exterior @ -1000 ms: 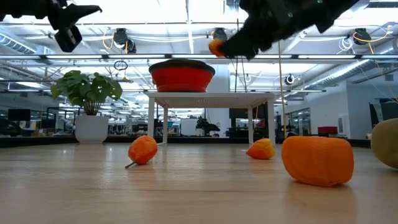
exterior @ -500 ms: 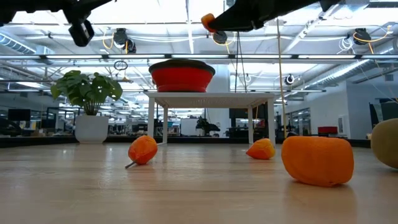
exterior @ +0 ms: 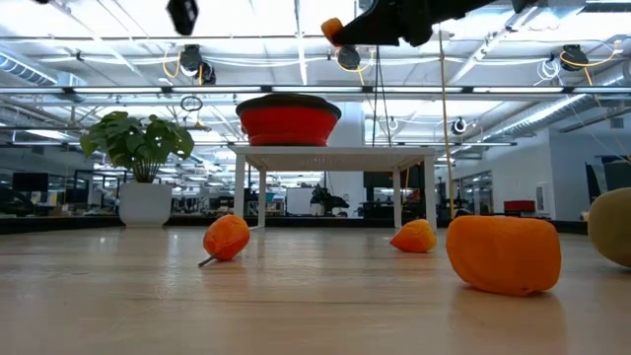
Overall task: Pick & Place Fruit
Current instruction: Put the pear into the red strainer bowl on the shelf
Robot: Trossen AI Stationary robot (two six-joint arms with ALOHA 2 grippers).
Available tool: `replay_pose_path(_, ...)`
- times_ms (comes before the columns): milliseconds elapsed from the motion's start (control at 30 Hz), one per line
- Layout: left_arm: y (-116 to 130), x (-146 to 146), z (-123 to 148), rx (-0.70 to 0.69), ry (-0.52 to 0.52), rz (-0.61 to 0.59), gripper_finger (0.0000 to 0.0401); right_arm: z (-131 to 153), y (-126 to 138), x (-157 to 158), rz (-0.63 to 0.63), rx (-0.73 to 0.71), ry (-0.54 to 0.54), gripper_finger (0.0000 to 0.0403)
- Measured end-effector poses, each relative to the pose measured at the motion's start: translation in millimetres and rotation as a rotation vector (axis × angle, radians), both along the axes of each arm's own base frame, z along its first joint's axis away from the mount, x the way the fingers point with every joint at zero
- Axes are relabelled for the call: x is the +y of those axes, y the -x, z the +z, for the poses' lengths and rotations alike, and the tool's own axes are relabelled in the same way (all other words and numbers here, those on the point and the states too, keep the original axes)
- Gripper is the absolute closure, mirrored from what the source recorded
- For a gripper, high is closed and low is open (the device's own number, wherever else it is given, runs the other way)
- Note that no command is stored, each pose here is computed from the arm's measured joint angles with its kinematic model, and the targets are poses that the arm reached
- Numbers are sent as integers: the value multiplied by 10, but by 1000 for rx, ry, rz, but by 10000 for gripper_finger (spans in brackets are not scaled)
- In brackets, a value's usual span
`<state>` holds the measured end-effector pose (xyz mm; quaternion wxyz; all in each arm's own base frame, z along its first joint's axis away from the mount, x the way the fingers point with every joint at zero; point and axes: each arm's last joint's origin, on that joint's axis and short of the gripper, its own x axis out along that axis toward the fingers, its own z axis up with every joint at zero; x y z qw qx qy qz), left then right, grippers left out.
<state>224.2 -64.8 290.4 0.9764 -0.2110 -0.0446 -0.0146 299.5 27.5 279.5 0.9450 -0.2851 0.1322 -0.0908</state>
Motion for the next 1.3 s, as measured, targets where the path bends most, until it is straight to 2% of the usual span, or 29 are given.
replay_pose_path(200,-347,-30,33,41,-20,32,229,39,29,90,37,8,113,319)
replay_pose_path(500,-737,-4,-24,88,63,70,164,70,106,288,-94,66,364,319)
replay_pose_path(633,-895,-7,3,88,28,86,158,92,130,364,-106,85,463,319)
replay_pose_path(800,-1045,6,26,93,-49,124,157,96,162,417,-179,122,537,319)
replay_pose_path(1033,-1159,41,3,119,-93,255,157,101,195,473,-232,150,590,319)
replay_pose_path(1300,-1193,78,3,126,-109,309,157,106,196,478,-225,162,626,319)
